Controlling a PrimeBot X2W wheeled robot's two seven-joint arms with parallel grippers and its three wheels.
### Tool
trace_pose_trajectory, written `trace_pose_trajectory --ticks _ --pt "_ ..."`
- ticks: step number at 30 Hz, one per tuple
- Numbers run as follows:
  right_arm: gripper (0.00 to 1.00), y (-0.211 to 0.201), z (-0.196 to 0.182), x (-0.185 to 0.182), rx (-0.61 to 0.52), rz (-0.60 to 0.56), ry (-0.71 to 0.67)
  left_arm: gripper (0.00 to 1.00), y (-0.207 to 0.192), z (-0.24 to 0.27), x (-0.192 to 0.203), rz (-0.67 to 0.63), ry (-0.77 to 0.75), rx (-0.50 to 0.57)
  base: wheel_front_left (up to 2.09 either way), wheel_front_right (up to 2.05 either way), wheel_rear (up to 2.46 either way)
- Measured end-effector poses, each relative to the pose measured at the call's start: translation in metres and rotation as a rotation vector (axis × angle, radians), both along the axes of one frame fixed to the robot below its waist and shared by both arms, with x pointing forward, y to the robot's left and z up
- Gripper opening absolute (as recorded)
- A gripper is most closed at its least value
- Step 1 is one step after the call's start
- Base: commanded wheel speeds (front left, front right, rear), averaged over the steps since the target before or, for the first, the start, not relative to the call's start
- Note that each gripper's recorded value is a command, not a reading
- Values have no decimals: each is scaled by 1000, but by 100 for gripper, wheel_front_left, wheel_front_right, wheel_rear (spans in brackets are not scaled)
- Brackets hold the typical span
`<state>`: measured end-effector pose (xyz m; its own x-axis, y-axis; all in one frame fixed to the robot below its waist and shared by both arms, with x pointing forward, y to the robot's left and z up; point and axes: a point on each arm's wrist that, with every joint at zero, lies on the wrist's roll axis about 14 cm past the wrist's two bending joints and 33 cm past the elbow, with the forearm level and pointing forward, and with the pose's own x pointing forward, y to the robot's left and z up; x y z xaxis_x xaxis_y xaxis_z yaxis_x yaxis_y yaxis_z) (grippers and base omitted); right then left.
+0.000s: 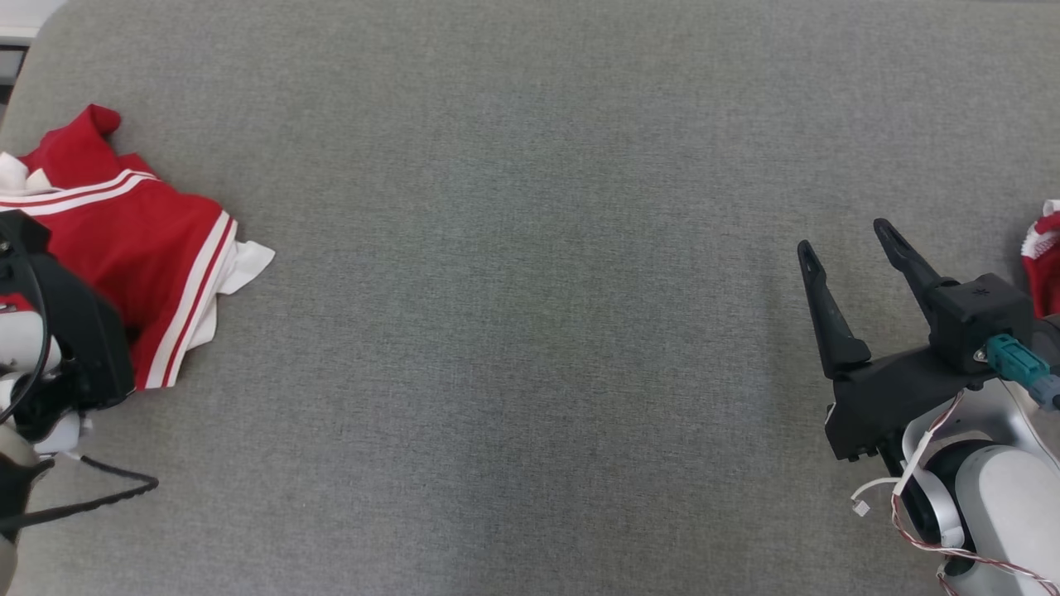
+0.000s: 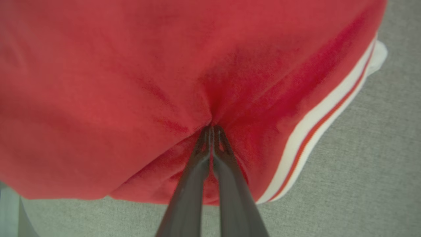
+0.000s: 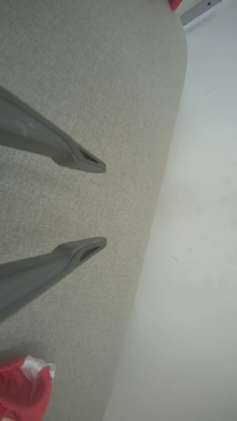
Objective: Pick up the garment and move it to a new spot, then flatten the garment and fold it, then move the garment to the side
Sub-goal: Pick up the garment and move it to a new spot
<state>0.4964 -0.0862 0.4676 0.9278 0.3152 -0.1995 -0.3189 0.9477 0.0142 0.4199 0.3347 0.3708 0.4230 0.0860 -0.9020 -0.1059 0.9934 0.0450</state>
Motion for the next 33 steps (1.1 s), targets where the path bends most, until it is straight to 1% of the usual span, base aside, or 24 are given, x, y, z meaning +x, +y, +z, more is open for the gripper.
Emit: trace_pose_trajectory --ticks 7,12,16,19,22,24,26,29,33 --pt "100 4 0 0 -5 6 4 0 0 34 27 -29 -122 21 0 0 0" --pt "100 6 9 -1 15 -1 -9 0 -17 71 53 -67 -267 -16 0 0 0" --pt "100 4 16 -4 29 -12 -18 0 -40 93 64 -170 -344 -4 0 0 0" --pt "100 1 23 -6 51 -30 -31 0 -67 110 70 -229 -414 -56 0 0 0" --pt "100 -7 30 -9 57 -50 -50 0 -99 125 74 -331 -473 -74 0 0 0" --pt "100 -11 31 -14 65 -64 -49 0 -123 135 74 -389 -511 -116 0 0 0" --pt "100 -14 32 -19 83 -77 -46 0 -146 142 72 -460 -538 -133 0 0 0" --pt "100 -22 36 -25 98 -102 -55 0 -185 151 67 -559 -576 -189 0 0 0" --pt "100 -37 37 -34 100 -141 -63 0 -246 152 45 -697 -596 -302 0 0 0"
